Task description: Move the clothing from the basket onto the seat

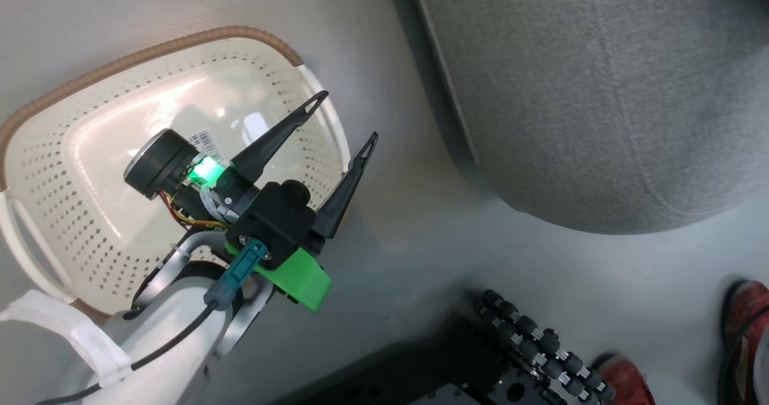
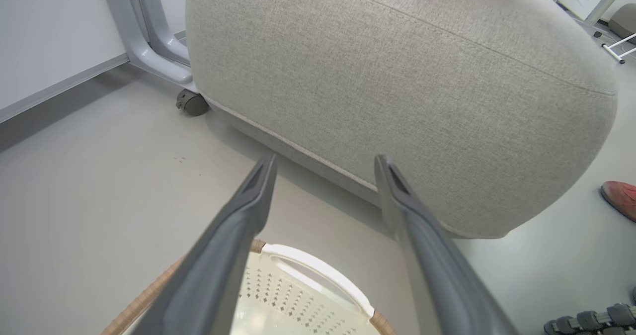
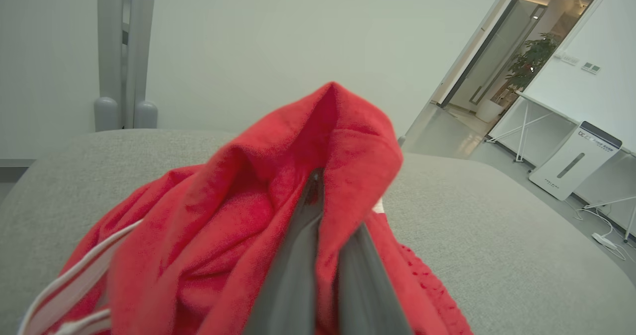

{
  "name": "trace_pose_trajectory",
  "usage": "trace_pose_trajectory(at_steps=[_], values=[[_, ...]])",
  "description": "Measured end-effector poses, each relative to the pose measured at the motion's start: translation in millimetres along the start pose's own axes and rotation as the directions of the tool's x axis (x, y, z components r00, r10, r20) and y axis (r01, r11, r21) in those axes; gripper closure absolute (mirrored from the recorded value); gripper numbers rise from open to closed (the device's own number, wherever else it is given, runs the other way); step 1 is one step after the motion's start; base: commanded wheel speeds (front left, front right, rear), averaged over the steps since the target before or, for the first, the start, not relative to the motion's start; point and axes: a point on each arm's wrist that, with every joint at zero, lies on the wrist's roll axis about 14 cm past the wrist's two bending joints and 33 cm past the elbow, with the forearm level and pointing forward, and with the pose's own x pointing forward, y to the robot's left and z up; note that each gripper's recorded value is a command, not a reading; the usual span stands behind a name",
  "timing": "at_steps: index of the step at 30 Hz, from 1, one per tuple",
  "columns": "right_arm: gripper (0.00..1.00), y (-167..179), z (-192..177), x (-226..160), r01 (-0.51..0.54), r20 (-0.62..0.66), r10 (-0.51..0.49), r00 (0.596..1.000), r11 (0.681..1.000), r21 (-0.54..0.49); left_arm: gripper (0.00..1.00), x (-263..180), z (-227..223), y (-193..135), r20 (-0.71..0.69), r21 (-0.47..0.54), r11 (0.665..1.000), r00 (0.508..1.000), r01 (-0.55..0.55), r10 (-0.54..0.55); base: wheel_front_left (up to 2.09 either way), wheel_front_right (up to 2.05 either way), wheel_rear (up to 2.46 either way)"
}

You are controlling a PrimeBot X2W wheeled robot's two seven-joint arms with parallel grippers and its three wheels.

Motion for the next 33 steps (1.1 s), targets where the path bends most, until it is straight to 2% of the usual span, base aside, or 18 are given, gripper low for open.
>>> trace_pose_trajectory(at_steps=[4, 7, 8, 9, 10, 16, 23, 28, 33], values=[[1.0, 16, -41, -5, -0.005, -0.105, 0.008, 0.994, 1.0, 0.026, 0.0, -7, -2, 9, 0.003, -0.006, 0.999, 0.999, -0.041, 0.041, 0.0, 0.0, 0.0], [1.0, 22, -49, -7, -0.005, -0.123, 0.008, 0.992, 1.0, 0.029, 0.0, -11, 1, 14, 0.024, -0.009, 0.997, 0.997, -0.071, 0.071, 0.0, 0.0, 0.0], [0.78, 21, -51, -11, 0.006, -0.127, -0.001, 0.992, 0.999, 0.036, 0.0, -12, 5, 14, 0.041, -0.02, 0.996, 0.996, -0.082, 0.083, 0.0, 0.0, 0.0], [0.29, 21, -51, -14, 0.01, -0.129, -0.005, 0.992, 0.999, 0.039, 0.0, -13, 8, 15, 0.053, -0.023, 0.996, 0.995, -0.089, 0.09, 0.0, 0.0, 0.0], [0.0, 18, -51, -18, 0.019, -0.128, -0.014, 0.992, 0.999, 0.037, 0.0, -14, 12, 16, 0.071, -0.023, 0.995, 0.992, -0.102, 0.103, 0.0, 0.0, 0.0], [0.0, 7, -28, -45, 0.019, -0.09, -0.016, 0.996, 0.999, 0.03, 0.0, -21, 37, 23, 0.158, -0.047, 0.98, 0.967, -0.194, 0.199, 0.0, 0.0, 0.0], [0.0, 10, -3, -93, -0.022, -0.071, 0.026, 0.997, 0.998, 0.055, 0.0, -45, 62, 26, 0.205, -0.11, 0.942, 0.92, -0.318, 0.335, 0.0, 0.0, 0.0], [0.0, 29, 16, -125, -0.104, -0.054, 0.111, 0.992, 0.988, 0.114, 0.0, -72, 93, 27, 0.252, -0.134, 0.9, 0.864, -0.416, 0.436, 0.0, 0.0, 0.0], [0.0, 63, 46, -149, -0.227, 0.018, 0.228, 0.974, 0.956, 0.188, 0.0, -114, 120, 26, 0.302, -0.171, 0.84, 0.784, -0.516, 0.543, 0.0, 0.0, 0.0]])
